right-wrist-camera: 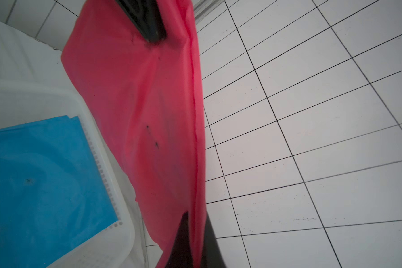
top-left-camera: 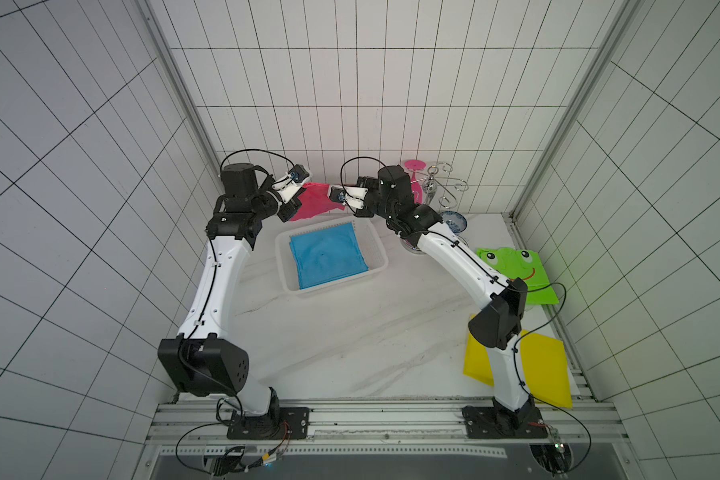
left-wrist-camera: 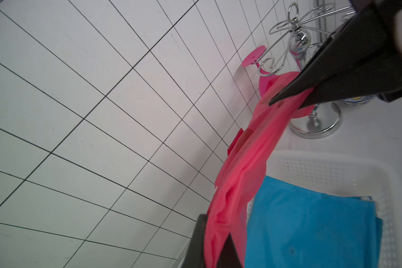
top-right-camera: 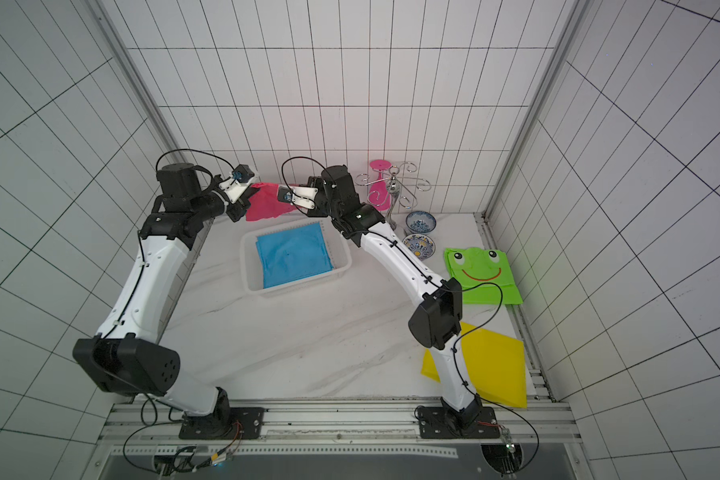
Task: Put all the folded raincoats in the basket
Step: Place the raincoat in the basket.
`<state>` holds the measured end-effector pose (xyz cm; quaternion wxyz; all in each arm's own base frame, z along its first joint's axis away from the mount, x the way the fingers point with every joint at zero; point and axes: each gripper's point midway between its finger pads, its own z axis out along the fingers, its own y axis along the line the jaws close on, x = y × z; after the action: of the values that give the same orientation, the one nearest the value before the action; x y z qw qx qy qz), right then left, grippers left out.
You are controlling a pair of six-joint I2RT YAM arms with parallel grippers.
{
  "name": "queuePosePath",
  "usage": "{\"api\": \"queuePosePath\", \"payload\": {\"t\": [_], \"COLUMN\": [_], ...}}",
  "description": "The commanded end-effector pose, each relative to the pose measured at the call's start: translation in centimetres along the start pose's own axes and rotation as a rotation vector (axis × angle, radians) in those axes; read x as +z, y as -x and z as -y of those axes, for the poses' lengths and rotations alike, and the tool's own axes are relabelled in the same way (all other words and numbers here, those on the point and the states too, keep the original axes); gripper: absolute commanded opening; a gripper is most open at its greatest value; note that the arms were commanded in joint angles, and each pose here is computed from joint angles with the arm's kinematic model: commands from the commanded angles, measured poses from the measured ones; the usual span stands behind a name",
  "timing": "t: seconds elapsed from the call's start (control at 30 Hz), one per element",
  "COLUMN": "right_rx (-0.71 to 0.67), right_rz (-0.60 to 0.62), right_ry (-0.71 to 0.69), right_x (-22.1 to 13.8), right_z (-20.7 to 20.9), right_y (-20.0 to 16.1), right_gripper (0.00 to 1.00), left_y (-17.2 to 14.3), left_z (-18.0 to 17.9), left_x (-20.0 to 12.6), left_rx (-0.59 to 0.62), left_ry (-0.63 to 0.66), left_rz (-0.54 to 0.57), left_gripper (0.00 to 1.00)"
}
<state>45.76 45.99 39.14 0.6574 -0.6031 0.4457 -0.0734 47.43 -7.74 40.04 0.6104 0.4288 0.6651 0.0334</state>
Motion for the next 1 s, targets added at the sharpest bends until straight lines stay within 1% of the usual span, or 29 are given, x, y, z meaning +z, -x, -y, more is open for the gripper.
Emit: {"api": "queuePosePath", "payload": {"t": [0.0, 0.03, 0.13, 0.2, 0.27, 0.3, 0.4, 0.6, 0.7, 0.77, 0.87, 0.97], "right_rx": [-0.025, -0.03, -0.027, -0.031, -0.064, -0.068, -0.08, -0.144, -0.166, -0.169, -0.173, -0.171], "right_rz": [0.012, 0.019, 0.014, -0.001, 0.009, 0.012, -0.011, -0.052, -0.072, -0.071, -0.073, -0.073], "right_ry": [-0.237, -0.234, -0.191, -0.097, -0.004, 0.038, 0.114, 0.275, 0.322, 0.352, 0.43, 0.511], "right_x": [1.5, 2.6, 5.5, 6.6, 6.6, 6.3, 5.0, 1.6, 0.1, -0.5, -1.1, -1.8], "right_z": [5.6, 4.7, 1.4, -2.2, -5.4, -7.1, -9.7, -14.3, -15.8, -16.6, -18.1, -19.4], "right_y": [-2.1, -2.6, -5.2, -7.0, -7.8, -8.3, -9.5, -11.1, -11.6, -11.8, -12.0, -11.9], "right_gripper": [0.0, 0.0, 0.0, 0.0, 0.0, 0.0, 0.0, 0.0, 0.0, 0.01, 0.02, 0.02], "left_y": [-3.8, -4.8, -8.6, -11.1, -13.0, -14.0, -15.9, -17.2, -18.0, -18.8, -20.2, -20.8], "left_z": [-5.5, -5.4, -3.0, -0.7, 1.1, 2.0, 4.6, 8.5, 10.6, 11.0, 11.4, 12.8], "left_x": [0.7, 1.3, 3.0, 3.4, 3.7, 3.8, 3.8, 2.5, 1.8, 2.0, 2.0, 1.5], "left_rx": [0.069, 0.097, 0.161, 0.17, 0.143, 0.133, 0.15, 0.162, 0.195, 0.193, 0.193, 0.213], "left_ry": [0.267, 0.281, 0.299, 0.263, 0.214, 0.184, 0.116, -0.02, -0.069, -0.071, -0.094, -0.142], "left_rz": [-0.057, -0.053, -0.008, 0.036, 0.029, 0.012, -0.02, -0.071, -0.074, -0.091, -0.15, -0.16], "left_gripper": [0.0, 0.0, 0.0, 0.0, 0.0, 0.0, 0.0, 0.0, 0.0, 0.0, 0.0, 0.0]}}
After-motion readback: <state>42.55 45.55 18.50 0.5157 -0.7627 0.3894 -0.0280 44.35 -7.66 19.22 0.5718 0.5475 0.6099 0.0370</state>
